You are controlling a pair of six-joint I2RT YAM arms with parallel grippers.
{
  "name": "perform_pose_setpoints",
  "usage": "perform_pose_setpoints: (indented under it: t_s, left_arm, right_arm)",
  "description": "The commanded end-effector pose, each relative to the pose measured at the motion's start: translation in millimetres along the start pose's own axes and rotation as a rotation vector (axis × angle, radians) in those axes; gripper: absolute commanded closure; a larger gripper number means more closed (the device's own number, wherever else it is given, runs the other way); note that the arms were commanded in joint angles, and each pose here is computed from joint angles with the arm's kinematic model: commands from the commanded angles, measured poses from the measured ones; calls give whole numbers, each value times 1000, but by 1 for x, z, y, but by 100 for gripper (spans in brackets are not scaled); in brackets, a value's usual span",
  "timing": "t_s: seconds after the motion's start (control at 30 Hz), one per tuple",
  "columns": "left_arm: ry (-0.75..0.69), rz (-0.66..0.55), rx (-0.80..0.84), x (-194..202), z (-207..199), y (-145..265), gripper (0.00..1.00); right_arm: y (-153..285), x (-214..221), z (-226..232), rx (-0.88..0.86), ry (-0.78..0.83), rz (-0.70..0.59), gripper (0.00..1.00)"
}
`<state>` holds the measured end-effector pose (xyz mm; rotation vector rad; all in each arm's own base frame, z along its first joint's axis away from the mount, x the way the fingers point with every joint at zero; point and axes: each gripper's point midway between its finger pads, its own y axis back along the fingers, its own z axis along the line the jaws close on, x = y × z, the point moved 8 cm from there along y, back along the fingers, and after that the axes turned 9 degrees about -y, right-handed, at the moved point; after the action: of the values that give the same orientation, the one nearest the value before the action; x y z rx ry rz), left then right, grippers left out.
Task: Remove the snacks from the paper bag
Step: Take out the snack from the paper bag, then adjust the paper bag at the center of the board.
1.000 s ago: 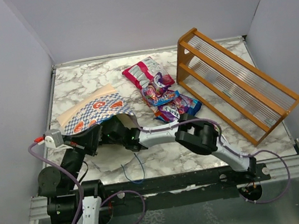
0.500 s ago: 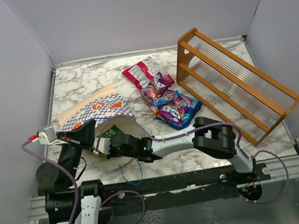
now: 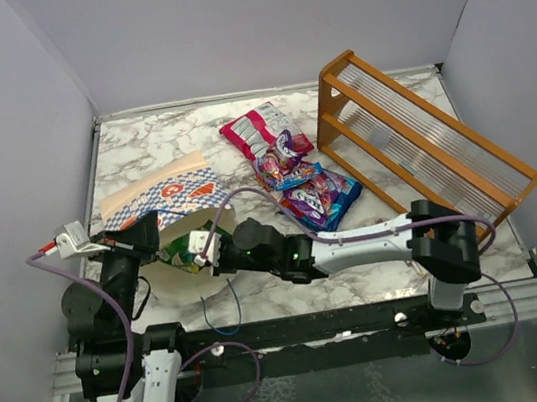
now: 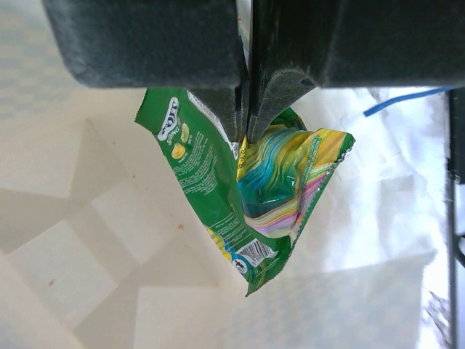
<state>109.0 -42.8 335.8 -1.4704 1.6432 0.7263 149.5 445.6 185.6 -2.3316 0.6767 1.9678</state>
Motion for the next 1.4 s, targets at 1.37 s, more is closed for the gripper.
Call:
perform_pose_setpoints:
  t_s: [1.37]
  left_arm:
    - [-54,140,-479,-66,15,-98,100]
  right_arm:
    - [299,-91,-110,792,-12,-285,99]
